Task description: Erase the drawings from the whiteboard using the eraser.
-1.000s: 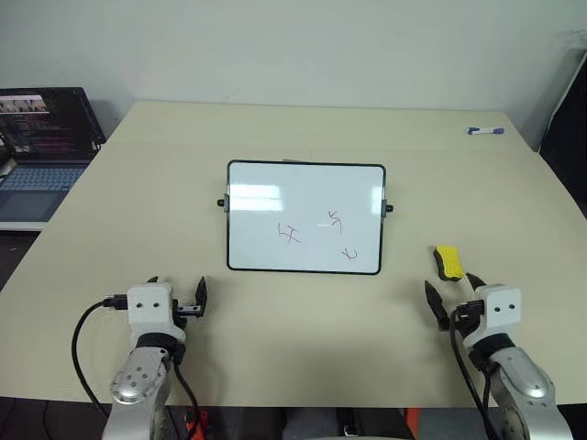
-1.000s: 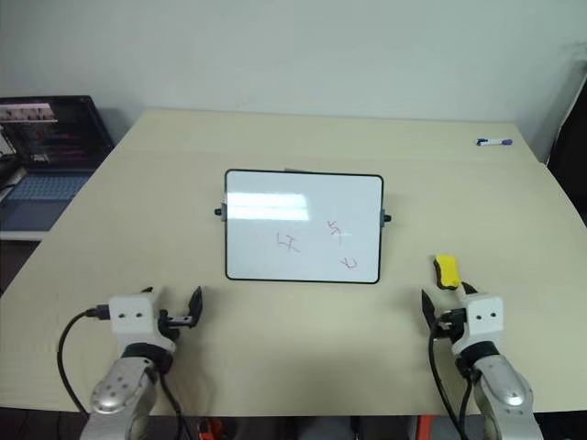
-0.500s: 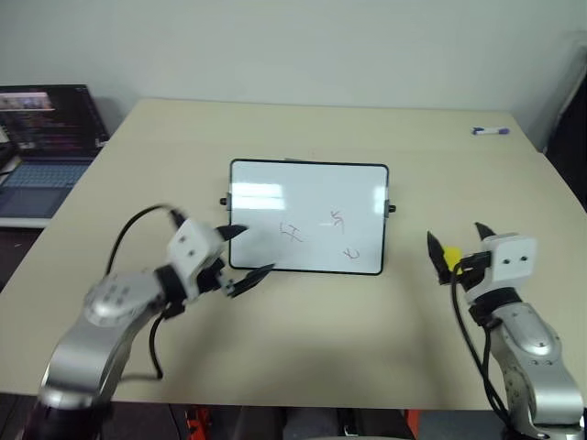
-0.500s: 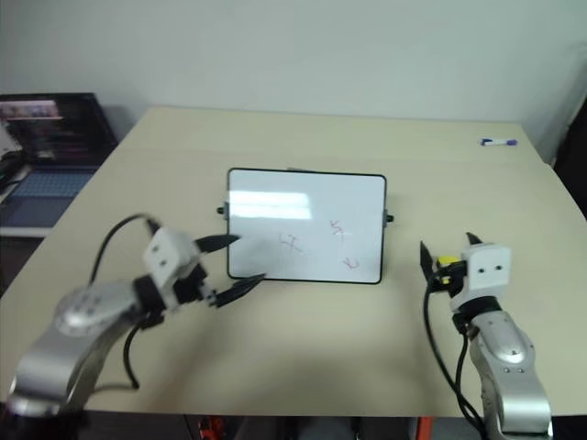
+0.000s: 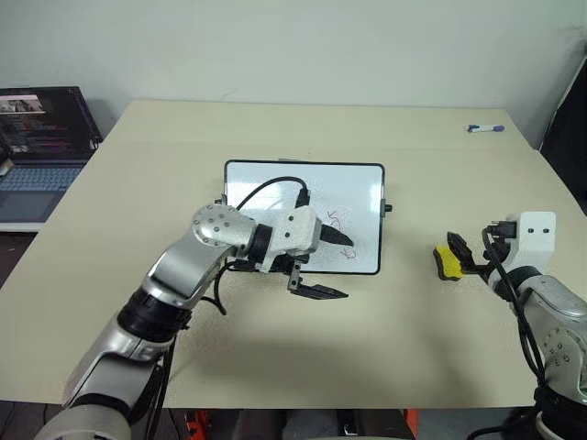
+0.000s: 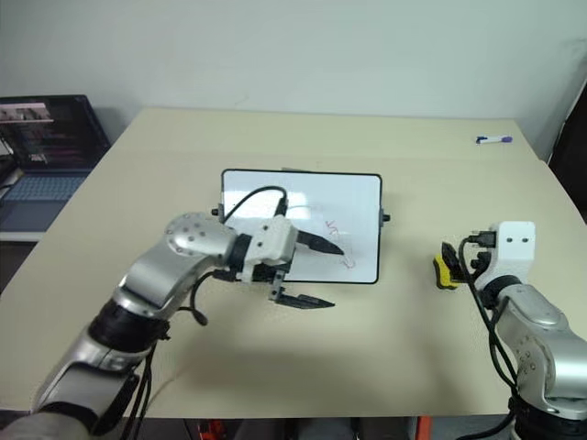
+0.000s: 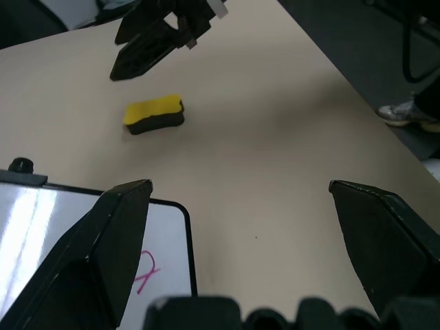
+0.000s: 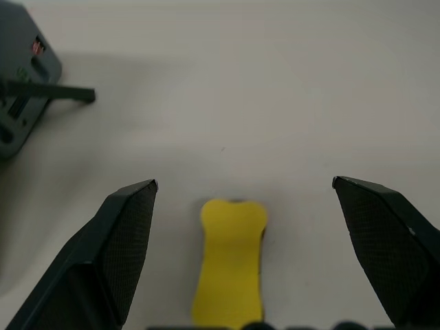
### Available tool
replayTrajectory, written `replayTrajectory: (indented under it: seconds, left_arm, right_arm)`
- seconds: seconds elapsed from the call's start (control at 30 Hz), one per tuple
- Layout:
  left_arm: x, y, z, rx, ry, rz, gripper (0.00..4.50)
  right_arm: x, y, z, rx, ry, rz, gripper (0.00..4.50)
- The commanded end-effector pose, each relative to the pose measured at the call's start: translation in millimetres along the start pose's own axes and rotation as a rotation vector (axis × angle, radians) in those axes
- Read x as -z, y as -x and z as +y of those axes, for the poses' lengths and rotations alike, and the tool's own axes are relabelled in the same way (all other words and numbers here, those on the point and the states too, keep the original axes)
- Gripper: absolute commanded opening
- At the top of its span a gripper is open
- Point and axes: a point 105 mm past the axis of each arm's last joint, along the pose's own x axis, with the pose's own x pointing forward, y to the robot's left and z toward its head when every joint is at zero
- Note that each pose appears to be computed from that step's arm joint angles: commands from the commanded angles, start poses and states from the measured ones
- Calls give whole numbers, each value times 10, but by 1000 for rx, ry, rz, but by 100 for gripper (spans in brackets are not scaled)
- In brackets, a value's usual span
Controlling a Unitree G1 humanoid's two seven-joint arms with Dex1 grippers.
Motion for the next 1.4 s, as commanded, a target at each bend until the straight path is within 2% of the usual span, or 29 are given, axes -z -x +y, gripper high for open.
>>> replayTrajectory:
  seconds: [0.03, 0.7, 0.8, 1.03, 1.07, 1.3, 1.4]
  left_arm:
    - [-84, -32, 50, 32, -87, 13, 450]
    - [-84, -103, 58, 34, -92, 0, 450]
    - [-98, -135, 49, 23, -80, -18, 450]
    - [-64, -140, -7, 15, -52, -19, 450]
    - [-55, -134, -14, 7, -44, -18, 450]
    - [125, -1, -67, -163, 64, 39, 450]
    - [286, 153, -49, -355, 162, 96, 450]
  right_arm:
    - [8, 12, 81, -37, 10, 11, 448]
    - [299, -175, -88, 34, 36, 78, 448]
    - [333, -220, -96, 45, 44, 77, 388]
    - [352, -253, -72, 42, 47, 70, 141]
    - [352, -253, -66, 40, 47, 68, 128]
    - [275, -156, 27, -6, 118, 8, 128]
    - [199, -12, 281, -133, 244, -86, 128]
